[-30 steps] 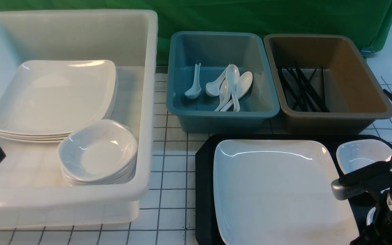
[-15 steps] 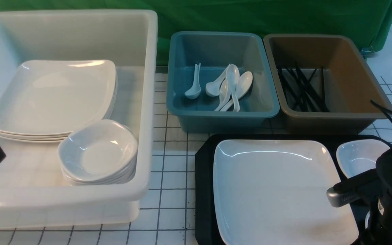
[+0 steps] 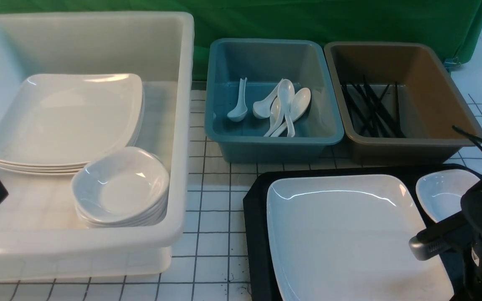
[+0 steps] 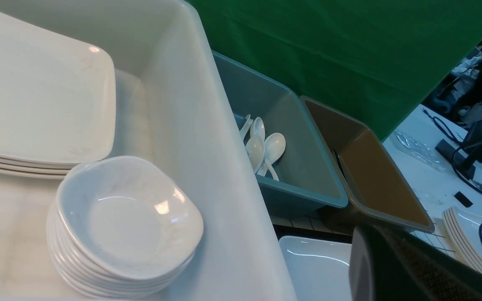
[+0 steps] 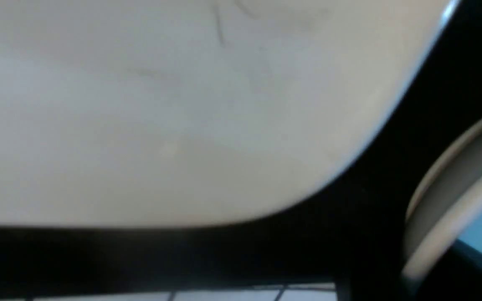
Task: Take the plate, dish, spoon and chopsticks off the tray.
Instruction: Use the right arm to put the small plate into the large storage box on the left
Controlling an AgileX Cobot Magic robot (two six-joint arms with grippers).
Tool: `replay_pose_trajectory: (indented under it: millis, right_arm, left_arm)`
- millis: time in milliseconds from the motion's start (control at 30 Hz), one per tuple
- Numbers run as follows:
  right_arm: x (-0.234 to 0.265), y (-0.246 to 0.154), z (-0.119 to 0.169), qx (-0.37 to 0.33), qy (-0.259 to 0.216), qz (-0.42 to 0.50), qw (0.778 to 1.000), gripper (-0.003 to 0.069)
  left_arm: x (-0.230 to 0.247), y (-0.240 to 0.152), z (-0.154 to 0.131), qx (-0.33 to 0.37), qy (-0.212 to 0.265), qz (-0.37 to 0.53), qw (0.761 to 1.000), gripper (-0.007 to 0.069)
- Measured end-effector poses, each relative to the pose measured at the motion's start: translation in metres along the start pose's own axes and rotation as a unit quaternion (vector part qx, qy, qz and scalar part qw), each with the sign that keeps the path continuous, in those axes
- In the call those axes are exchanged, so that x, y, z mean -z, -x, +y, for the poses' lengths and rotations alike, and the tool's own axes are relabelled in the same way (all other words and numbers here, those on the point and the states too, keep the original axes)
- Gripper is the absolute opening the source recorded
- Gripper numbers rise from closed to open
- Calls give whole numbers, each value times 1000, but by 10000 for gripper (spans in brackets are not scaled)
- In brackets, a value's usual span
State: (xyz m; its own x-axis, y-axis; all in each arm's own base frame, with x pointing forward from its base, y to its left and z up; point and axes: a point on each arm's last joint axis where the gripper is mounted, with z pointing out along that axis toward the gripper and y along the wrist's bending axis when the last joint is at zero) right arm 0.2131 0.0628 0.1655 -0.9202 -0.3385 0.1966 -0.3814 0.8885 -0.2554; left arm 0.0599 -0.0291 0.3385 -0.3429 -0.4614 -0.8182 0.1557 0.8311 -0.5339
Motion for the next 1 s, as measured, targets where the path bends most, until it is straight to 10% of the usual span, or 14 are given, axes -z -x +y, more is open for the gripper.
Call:
replay_pose_trajectory:
  millis: [500, 667, 867, 1000]
  right_arm:
    - [117, -33, -33, -49, 3, -188, 981, 42]
    - [175, -41, -36, -37, 68, -293, 953, 42]
    - [253, -35, -7, 87, 172, -453, 871, 41]
    - [289, -10, 63, 271, 179, -515, 793, 41]
  left_arm:
    - [0, 0, 0, 0, 0, 1, 1000, 20]
    - [0, 0, 1, -9, 7, 1, 1000, 20]
    - [0, 4, 1, -1, 14, 0, 1000, 20]
    - [-6, 11, 0, 0, 27, 16, 1000, 20]
